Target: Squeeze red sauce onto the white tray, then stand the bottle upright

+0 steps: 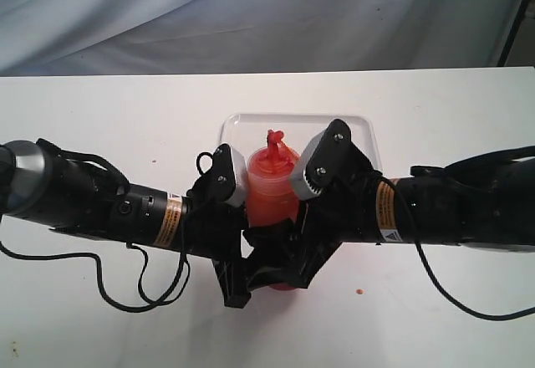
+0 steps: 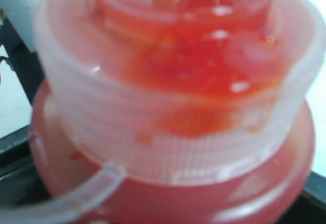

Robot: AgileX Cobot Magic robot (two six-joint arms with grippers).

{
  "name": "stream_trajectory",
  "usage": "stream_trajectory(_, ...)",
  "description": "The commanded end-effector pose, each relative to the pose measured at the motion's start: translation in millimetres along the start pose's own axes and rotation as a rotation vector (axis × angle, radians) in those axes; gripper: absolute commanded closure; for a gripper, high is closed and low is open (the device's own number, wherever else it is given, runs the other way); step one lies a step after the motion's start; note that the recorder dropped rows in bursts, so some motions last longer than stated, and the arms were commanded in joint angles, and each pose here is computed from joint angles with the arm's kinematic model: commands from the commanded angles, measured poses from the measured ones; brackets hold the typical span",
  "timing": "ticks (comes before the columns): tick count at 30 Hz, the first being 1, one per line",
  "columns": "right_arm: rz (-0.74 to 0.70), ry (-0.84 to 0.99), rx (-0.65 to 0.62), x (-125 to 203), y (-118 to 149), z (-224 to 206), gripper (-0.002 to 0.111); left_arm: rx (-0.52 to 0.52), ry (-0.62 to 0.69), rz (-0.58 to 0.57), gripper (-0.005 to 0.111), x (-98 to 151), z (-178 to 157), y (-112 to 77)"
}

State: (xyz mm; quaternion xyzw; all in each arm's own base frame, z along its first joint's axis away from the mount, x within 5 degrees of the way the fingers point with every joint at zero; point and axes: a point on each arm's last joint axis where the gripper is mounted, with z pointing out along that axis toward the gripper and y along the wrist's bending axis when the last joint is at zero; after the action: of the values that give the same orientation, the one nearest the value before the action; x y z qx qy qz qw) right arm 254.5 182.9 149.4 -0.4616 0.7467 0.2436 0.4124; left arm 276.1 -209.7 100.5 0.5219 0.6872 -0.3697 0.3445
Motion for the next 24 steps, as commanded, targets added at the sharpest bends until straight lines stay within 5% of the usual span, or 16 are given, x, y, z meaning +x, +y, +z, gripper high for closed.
stream_trajectory(1,-0.038,0.238,0.085,31.1,-6.8,-1.1,0.108,0.060,-0.109,0.018,0.107,-22.3,-2.3,-5.9)
stream_trajectory(14,-0.016,0.269,0.096,37.0,-5.7,-2.8,0.108,0.075,-0.086,0.045,0.100,-22.3,-1.9,-5.9)
stream_trajectory(18,-0.013,0.268,0.097,37.0,-5.8,-2.8,0.108,0.117,-0.044,0.067,0.076,-18.3,-2.1,-9.7)
stream_trajectory(24,-0.013,0.268,0.097,37.0,-5.8,-2.8,0.108,0.125,-0.034,0.027,0.012,-17.6,-2.1,-10.4)
